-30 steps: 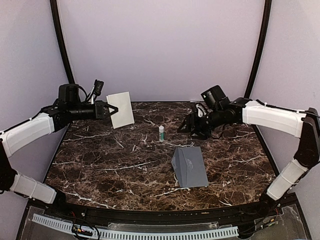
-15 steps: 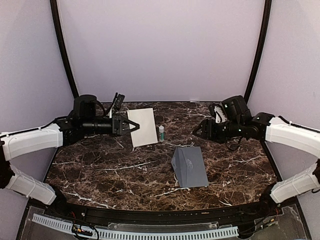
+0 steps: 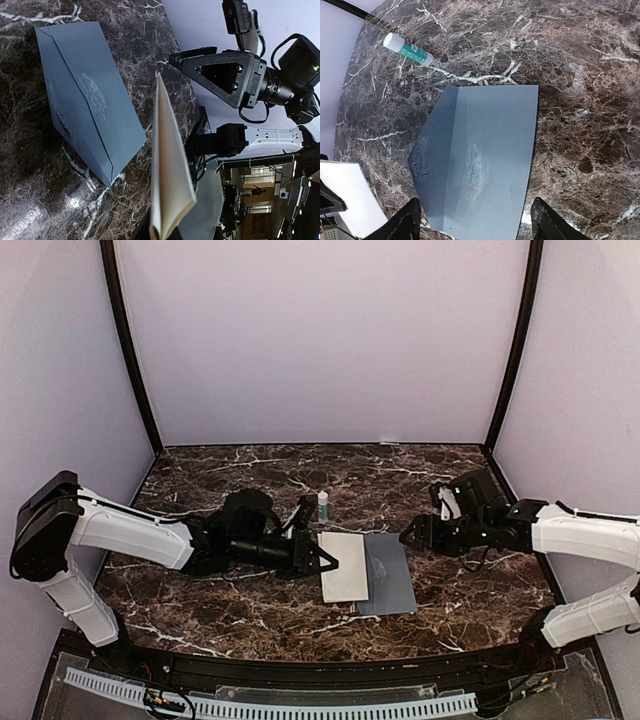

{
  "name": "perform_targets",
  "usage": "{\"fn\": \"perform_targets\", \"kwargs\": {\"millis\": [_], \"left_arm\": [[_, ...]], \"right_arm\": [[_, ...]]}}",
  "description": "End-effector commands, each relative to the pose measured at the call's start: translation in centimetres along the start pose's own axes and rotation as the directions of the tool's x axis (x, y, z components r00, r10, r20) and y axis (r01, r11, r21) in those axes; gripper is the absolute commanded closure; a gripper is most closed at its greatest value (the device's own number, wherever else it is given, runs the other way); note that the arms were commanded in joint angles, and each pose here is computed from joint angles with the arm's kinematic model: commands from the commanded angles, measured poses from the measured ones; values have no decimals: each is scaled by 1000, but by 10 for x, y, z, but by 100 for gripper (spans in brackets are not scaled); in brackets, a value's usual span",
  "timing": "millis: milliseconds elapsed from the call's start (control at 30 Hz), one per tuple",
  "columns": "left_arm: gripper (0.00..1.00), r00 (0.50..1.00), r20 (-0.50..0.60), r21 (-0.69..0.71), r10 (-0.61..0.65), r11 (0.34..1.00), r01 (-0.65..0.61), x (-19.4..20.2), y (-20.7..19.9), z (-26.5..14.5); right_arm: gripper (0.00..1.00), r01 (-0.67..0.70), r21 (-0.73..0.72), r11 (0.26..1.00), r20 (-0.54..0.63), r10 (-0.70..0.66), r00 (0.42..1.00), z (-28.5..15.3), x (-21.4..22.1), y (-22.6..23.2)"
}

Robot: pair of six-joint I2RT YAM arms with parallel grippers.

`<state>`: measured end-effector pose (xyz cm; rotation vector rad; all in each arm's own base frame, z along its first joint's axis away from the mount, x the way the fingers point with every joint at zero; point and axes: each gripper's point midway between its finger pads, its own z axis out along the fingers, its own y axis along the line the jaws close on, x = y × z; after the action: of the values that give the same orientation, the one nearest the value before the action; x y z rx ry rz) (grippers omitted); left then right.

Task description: Place the letter into the envelope and seal it

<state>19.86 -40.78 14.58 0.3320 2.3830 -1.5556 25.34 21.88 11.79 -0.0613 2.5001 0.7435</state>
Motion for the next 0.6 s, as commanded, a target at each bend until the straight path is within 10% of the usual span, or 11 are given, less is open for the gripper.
{"fn": "perform_targets", "kwargs": {"millis": [0,567], "left_arm": [[100,998,60,18,-28,999,27,-15,-9,14],[100,997,67,-124,-42,991,50,-19,43,37]], "right_arm": [[28,26,-5,1000,-1,-26,1000,13,4,-8],[29,55,16,998,-129,-52,990,54,34,-27]]}}
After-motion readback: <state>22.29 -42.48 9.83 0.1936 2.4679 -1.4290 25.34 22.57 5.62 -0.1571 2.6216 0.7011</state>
